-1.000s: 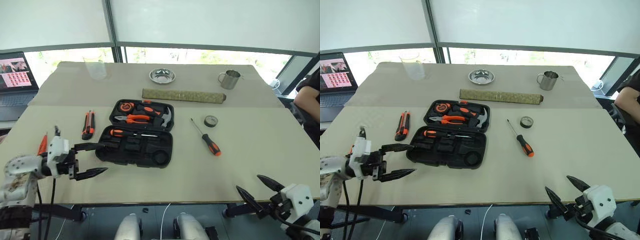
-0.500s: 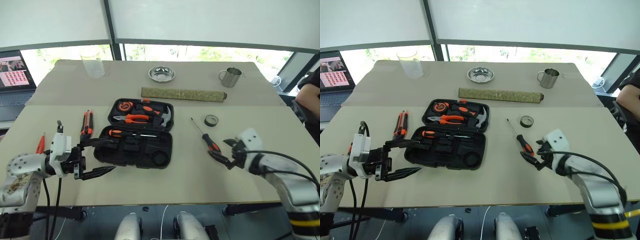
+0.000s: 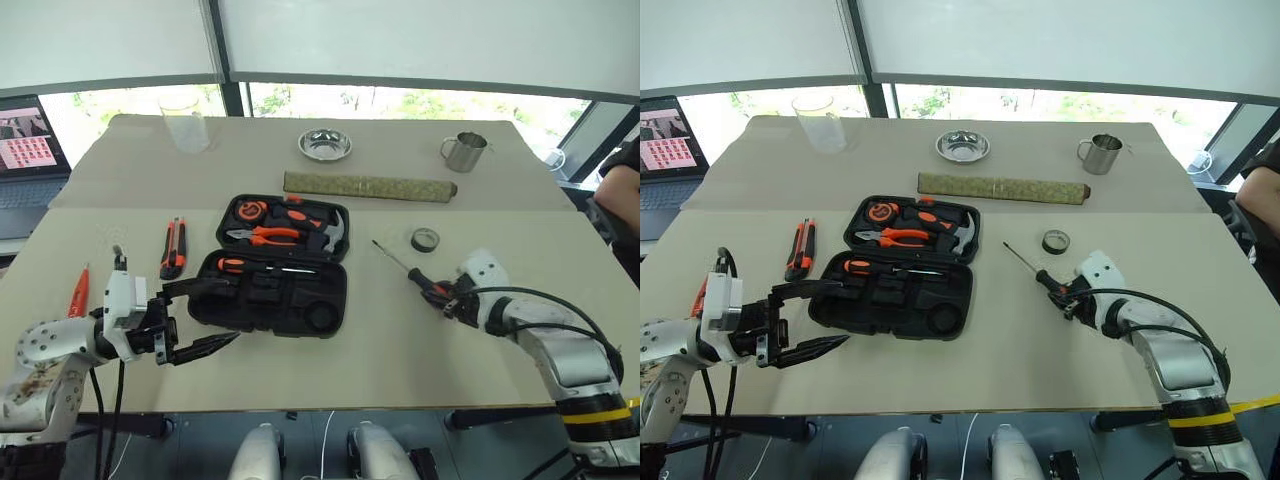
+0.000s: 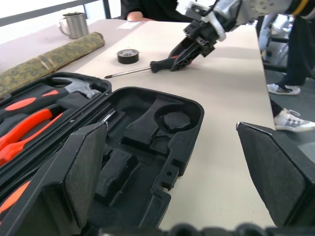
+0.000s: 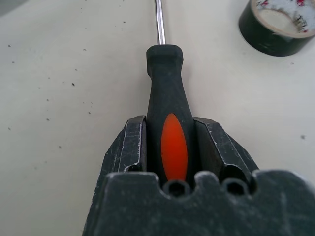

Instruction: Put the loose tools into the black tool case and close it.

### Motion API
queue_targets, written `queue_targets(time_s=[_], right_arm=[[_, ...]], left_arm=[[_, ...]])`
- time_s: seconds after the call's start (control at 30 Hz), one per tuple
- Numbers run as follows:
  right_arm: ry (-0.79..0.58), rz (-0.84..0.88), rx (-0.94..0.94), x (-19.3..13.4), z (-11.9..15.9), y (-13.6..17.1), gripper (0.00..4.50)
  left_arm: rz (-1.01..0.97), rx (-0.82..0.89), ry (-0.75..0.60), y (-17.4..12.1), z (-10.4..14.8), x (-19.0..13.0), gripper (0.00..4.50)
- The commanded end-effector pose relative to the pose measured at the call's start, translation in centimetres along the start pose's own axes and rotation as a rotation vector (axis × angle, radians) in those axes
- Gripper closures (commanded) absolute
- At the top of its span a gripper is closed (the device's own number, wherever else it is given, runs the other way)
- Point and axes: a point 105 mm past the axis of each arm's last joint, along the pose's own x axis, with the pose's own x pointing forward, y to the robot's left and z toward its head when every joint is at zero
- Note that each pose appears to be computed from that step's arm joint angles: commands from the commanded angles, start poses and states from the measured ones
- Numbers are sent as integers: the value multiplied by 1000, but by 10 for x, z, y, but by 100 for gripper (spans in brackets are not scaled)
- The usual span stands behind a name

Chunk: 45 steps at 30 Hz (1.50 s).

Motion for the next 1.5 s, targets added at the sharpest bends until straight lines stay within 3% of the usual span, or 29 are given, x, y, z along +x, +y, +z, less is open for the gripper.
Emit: queue_targets(time_s=[0.03,0.1,0.3,0.53,0.73,1.1,1.4,1.47,1.5], right_arm=[[-328,201,-231,-19,82,33,346],[-352,341,-307,-12,99,56,346],[-214,575,-391,41,138,109,346],[-15,608,-452,80,123,141,346],[54,556,-471,93,103,137,346],[39,543,-433,99,114,126,346],[64,585,-451,103,107,130,346],[50,597,-448,102,111,132,243],[5,584,-462,104,120,131,218]], left_arm=[[71,7,-47,5,11,-6,0],[93,-13,-39,5,6,-9,0],[190,-102,17,2,-21,-29,0],[291,-94,26,3,-24,-42,0],[290,-93,19,-5,-26,-36,0],[280,-69,26,-2,-22,-35,0],[286,-55,41,-4,-25,-38,0],[289,-53,41,-4,-25,-38,0],[293,-56,42,-4,-27,-39,0]])
